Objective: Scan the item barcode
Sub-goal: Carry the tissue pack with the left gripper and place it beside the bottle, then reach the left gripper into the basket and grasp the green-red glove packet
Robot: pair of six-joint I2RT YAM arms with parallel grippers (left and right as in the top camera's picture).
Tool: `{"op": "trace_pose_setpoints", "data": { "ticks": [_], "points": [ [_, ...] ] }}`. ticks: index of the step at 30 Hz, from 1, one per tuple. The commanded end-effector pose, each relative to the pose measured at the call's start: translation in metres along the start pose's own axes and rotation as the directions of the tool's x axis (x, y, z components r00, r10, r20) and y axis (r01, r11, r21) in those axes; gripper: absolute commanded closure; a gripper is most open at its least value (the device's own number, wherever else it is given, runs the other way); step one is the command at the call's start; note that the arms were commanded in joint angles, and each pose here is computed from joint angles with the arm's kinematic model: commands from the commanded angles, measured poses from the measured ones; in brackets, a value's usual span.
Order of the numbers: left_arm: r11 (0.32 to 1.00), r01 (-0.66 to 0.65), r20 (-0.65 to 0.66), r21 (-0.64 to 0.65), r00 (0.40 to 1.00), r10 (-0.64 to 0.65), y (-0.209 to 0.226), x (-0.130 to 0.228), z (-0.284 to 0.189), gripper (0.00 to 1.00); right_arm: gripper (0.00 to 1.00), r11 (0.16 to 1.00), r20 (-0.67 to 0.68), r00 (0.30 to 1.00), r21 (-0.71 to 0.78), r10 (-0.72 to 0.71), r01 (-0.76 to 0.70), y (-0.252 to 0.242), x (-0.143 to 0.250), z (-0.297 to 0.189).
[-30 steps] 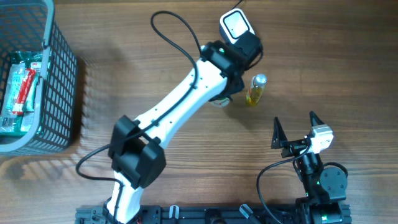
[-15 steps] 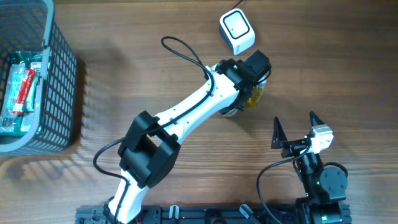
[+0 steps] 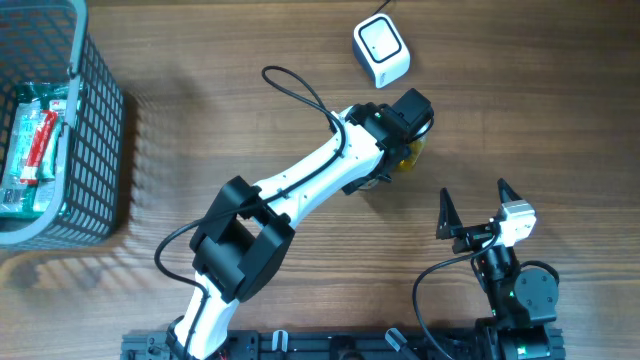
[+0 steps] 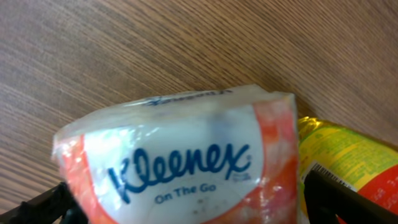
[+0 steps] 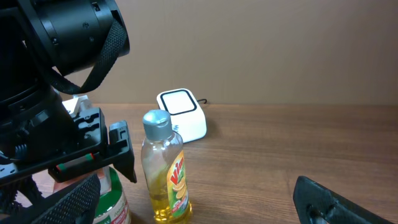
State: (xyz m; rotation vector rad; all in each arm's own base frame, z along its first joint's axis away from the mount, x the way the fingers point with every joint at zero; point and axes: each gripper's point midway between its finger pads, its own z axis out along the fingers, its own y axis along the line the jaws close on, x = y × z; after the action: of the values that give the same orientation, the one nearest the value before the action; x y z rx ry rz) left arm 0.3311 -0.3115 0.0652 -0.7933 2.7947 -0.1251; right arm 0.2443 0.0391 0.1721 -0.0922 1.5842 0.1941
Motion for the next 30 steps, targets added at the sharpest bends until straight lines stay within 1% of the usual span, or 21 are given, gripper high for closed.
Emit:
{"op": "trace_pose_setpoints", "data": {
  "ticks": [1, 3, 6, 7, 8, 9, 12, 13, 14, 16, 18, 19, 20, 22, 23, 25, 26, 27, 28, 29, 30],
  "points": [
    [0.997, -0.058, 0.045, 0.059, 0.997, 0.055, -0.008, -0.015, -0.026, 0.00, 0.00, 1.000, 0.006, 1.000, 0.013, -0.011, 0.011, -0.003, -0.001, 0.000],
    [0.993, -0.072, 0.102, 0.090, 0.993, 0.062, -0.010, -0.031, -0.047, 0.00, 0.00, 1.000, 0.006, 1.000, 0.013, -0.011, 0.011, -0.003, -0.001, 0.000],
    [0.987, -0.087, 0.216, 0.139, 0.975, 0.055, -0.007, -0.065, -0.085, 0.00, 0.00, 1.000, 0.006, 1.000, 0.013, -0.011, 0.011, -0.003, -0.001, 0.000],
    [0.981, -0.118, 0.246, 0.152, 0.966, 0.078, -0.007, -0.074, -0.096, 0.01, 0.00, 1.000, 0.006, 1.000, 0.013, -0.011, 0.011, -0.003, -0.001, 0.000],
    [0.971, -0.178, 0.302, 0.157, 0.945, 0.125, -0.005, -0.091, -0.112, 0.04, 0.00, 1.000, 0.006, 1.000, 0.013, -0.011, 0.011, -0.003, -0.001, 0.000],
    [0.967, -0.209, 0.365, 0.144, 0.920, 0.144, 0.001, -0.109, -0.127, 0.05, 0.00, 1.000, 0.006, 1.000, 0.013, -0.011, 0.011, -0.003, -0.001, 0.000],
    [0.971, -0.235, 0.559, 0.048, 0.812, 0.169, 0.039, -0.176, -0.186, 0.07, 0.00, 1.000, 0.006, 1.000, 0.013, -0.011, 0.011, -0.003, -0.001, 0.000],
    [0.970, -0.241, 0.602, 0.018, 0.778, 0.182, 0.052, -0.194, -0.206, 0.02, 0.00, 1.000, 0.006, 1.000, 0.013, -0.011, 0.011, -0.003, -0.001, 0.000],
    [0.965, -0.262, 0.646, -0.017, 0.733, 0.211, 0.069, -0.215, -0.232, 0.01, 0.00, 1.000, 0.006, 1.000, 0.013, -0.011, 0.011, -0.003, -0.001, 0.000],
    [0.955, -0.283, 0.736, -0.084, 0.629, 0.251, 0.108, -0.256, -0.288, 0.02, 0.00, 1.000, 0.006, 1.000, 0.013, -0.011, 0.011, -0.003, -0.001, 0.000],
    [0.966, -0.229, 0.825, -0.122, 0.518, 0.227, 0.155, -0.292, -0.343, 0.05, 0.00, 1.000, 0.006, 1.000, 0.013, -0.011, 0.011, -0.003, -0.001, 0.000],
    [0.971, -0.196, 0.851, -0.134, 0.479, 0.214, 0.176, -0.303, -0.362, 0.05, 0.00, 1.000, 0.006, 1.000, 0.013, -0.011, 0.011, -0.003, -0.001, 0.000],
    [0.977, -0.145, 0.880, -0.156, 0.430, 0.204, 0.208, -0.318, -0.386, 0.05, 0.00, 1.000, 0.006, 1.000, 0.013, -0.011, 0.011, -0.003, -0.001, 0.000],
    [0.973, -0.075, 0.892, -0.219, 0.389, 0.231, 0.254, -0.335, -0.406, 0.02, 0.00, 1.000, 0.006, 1.000, 0.013, -0.011, 0.011, -0.003, -0.001, 0.000],
    [0.964, -0.037, 0.886, -0.262, 0.388, 0.256, 0.279, -0.344, -0.410, 0.00, 0.00, 1.000, 0.006, 1.000, 0.013, -0.011, 0.011, -0.003, -0.001, 0.000],
    [0.942, -0.010, 0.854, -0.337, 0.418, 0.310, 0.319, -0.360, -0.404, 0.01, 0.00, 1.000, 0.006, 1.000, 0.013, -0.011, 0.011, -0.003, -0.001, 0.000],
    [0.931, 0.004, 0.829, -0.365, 0.456, 0.323, 0.342, -0.370, -0.393, 0.04, 0.00, 1.000, 0.006, 1.000, 0.013, -0.011, 0.011, -0.003, -0.001, 0.000],
    [0.928, 0.024, 0.793, -0.371, 0.529, 0.303, 0.373, -0.381, -0.369, 0.06, 0.00, 1.000, 0.006, 1.000, 0.013, -0.011, 0.011, -0.003, -0.001, 0.000],
    [0.929, 0.020, 0.761, -0.368, 0.580, 0.290, 0.387, -0.386, -0.350, 0.06, 0.00, 1.000, 0.006, 1.000, 0.013, -0.011, 0.011, -0.003, -0.001, 0.000],
    [0.930, 0.018, 0.743, -0.367, 0.608, 0.282, 0.395, -0.389, -0.339, 0.06, 0.00, 1.000, 0.006, 1.000, 0.013, -0.011, 0.011, -0.003, -0.001, 0.000],
    [0.929, 0.016, 0.706, -0.370, 0.654, 0.270, 0.408, -0.393, -0.319, 0.05, 0.00, 1.000, 0.006, 1.000, 0.013, -0.011, 0.011, -0.003, -0.001, 0.000]
  ]
}}
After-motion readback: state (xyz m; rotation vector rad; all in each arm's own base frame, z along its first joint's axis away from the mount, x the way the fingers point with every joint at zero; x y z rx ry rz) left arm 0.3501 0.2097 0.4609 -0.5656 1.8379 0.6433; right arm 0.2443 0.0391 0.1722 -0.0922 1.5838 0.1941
